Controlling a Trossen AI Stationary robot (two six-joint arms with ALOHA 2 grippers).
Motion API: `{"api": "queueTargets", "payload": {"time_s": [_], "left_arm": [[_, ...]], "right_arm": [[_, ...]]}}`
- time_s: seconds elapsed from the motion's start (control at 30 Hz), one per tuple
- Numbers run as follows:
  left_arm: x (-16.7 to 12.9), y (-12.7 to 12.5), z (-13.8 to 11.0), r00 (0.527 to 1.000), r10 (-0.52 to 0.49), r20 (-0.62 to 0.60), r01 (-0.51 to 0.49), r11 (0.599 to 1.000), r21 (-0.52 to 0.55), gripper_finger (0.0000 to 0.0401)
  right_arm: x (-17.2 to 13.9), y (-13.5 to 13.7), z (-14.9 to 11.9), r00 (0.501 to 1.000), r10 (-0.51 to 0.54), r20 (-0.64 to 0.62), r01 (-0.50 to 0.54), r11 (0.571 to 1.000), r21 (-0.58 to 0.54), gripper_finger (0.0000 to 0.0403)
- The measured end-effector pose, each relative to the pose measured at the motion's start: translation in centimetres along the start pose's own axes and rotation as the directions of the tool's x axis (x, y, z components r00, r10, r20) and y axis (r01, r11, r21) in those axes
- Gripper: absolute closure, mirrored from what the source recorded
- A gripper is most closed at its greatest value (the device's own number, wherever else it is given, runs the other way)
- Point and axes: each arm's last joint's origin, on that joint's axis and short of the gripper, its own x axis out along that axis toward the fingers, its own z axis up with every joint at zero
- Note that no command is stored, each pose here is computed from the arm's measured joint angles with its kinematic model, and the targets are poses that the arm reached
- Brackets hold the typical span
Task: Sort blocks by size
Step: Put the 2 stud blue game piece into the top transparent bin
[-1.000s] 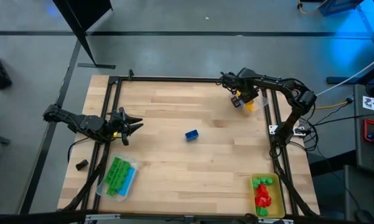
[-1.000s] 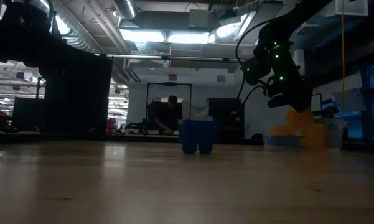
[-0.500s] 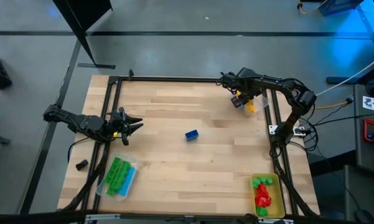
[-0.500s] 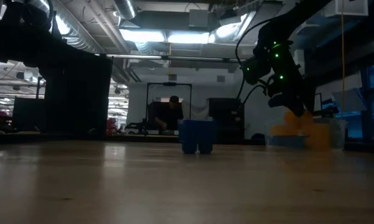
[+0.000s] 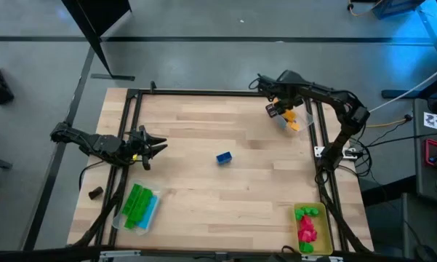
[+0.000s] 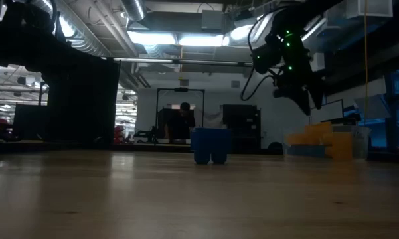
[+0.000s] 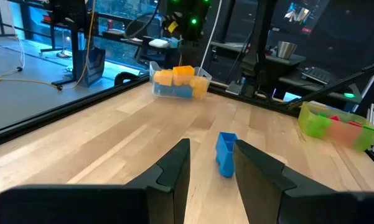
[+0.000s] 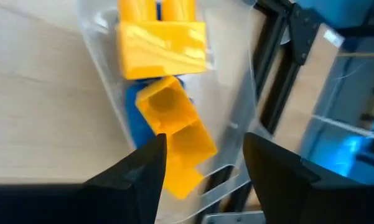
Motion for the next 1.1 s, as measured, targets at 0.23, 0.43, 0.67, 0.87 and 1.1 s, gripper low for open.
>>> {"api": "queueTargets", "payload": {"time_s": [0.23,0.43,0.67,0.87,1.1], "left_arm": [[0.0,0.0,0.0,1.000,0.000,0.000,0.000,1.000,0.000,0.0294],[0.0,0.0,0.0,1.000,0.000,0.000,0.000,1.000,0.000,0.0294],[0.0,0.0,0.0,1.000,0.000,0.000,0.000,1.000,0.000,0.0294],[0.0,0.0,0.0,1.000,0.000,0.000,0.000,1.000,0.000,0.0294],[0.0,0.0,0.0,1.000,0.000,0.000,0.000,1.000,-0.001,0.0294]], "right_arm": [[-3.3,2.8,0.1,0.965,0.236,0.112,-0.239,0.971,0.006,0.0192],[-7.3,8.9,-2.3,0.822,0.478,0.309,-0.442,0.878,-0.182,0.0192],[-9.4,15.1,-7.5,0.723,0.580,0.377,-0.450,0.808,-0.380,0.0192],[-8.3,19.1,-10.2,0.724,0.587,0.363,-0.408,0.788,-0.461,0.0192],[-7.1,21.4,-12.2,0.753,0.592,0.288,-0.421,0.769,-0.482,0.0192]]}}
